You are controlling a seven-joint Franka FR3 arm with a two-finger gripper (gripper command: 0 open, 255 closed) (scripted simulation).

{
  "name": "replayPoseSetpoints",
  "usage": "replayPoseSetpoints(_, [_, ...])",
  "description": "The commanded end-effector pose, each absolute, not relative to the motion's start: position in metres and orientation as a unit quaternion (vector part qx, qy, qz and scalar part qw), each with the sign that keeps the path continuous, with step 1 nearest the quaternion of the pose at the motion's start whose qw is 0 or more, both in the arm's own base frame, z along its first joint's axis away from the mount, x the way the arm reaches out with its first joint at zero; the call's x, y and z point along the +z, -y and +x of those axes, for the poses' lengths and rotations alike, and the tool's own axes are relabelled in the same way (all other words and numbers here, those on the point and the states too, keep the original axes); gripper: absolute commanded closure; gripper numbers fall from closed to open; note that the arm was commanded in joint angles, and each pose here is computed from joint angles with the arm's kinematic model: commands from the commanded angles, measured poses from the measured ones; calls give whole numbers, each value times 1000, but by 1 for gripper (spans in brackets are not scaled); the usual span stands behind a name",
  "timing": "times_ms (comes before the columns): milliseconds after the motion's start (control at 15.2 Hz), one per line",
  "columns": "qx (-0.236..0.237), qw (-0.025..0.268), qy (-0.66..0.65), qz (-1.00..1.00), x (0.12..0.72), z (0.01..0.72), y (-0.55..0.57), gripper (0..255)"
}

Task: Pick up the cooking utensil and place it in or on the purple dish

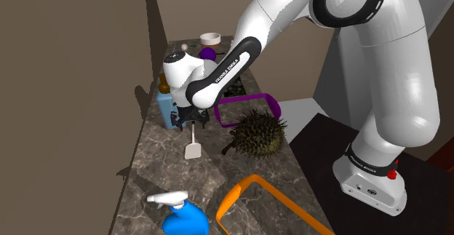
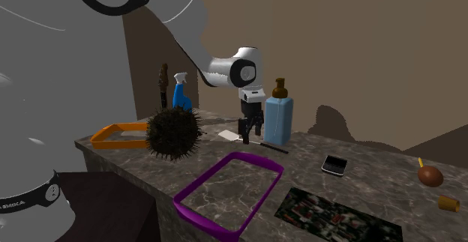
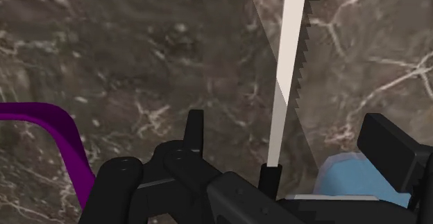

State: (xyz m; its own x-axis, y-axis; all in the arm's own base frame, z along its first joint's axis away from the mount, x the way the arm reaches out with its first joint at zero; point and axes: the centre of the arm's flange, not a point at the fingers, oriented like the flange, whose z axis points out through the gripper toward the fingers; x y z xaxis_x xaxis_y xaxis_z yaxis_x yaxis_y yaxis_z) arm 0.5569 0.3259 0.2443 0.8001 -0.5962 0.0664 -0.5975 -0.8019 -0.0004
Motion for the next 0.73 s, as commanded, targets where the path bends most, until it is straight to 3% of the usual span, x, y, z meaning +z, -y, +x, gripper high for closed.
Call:
replayPoseSetpoints(0, [32, 10, 315, 949, 244, 557, -326, 255])
replayPoseSetpoints(660, [32, 10, 315, 949, 249, 557, -326, 255])
